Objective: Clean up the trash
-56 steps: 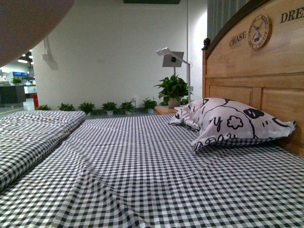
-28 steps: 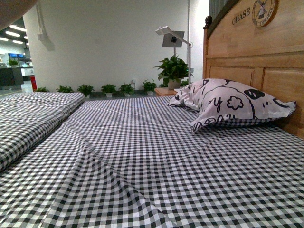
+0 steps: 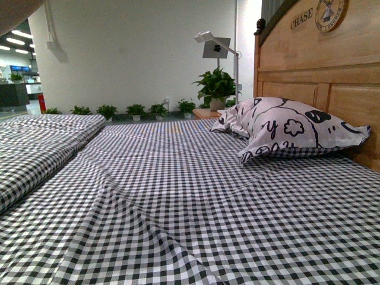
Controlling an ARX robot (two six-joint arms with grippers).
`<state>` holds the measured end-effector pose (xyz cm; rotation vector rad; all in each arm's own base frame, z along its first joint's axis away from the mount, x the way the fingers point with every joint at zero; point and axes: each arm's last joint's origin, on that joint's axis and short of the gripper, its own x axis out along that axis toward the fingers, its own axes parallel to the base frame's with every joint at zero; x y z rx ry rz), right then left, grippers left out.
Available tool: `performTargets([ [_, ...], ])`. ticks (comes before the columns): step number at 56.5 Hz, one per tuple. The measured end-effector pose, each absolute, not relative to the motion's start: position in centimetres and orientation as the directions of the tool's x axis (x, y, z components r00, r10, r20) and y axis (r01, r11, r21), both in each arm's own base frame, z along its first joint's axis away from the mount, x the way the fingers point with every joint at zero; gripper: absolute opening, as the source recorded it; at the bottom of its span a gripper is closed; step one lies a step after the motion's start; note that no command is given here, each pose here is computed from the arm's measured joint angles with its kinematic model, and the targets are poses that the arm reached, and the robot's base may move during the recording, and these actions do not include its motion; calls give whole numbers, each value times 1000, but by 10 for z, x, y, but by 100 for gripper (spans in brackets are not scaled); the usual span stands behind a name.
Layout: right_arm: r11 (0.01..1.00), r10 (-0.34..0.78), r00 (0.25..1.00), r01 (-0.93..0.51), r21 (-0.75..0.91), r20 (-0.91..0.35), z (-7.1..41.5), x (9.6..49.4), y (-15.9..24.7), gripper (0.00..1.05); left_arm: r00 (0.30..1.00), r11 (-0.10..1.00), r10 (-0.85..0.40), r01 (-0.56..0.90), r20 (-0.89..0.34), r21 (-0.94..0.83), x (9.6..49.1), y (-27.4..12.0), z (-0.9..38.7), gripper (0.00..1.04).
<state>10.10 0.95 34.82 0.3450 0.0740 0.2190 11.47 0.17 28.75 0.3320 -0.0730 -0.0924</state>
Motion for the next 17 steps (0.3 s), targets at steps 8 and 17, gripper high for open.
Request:
performTargets([
  [8, 918, 225, 974, -200, 343, -35, 348, 101, 9, 20, 993, 941, -103, 79, 56, 328, 115, 2, 287, 27],
  [17, 918, 225, 974, -200, 343, -35, 348, 101, 9, 20, 993, 941, -103, 79, 56, 329, 115, 2, 287, 27],
])
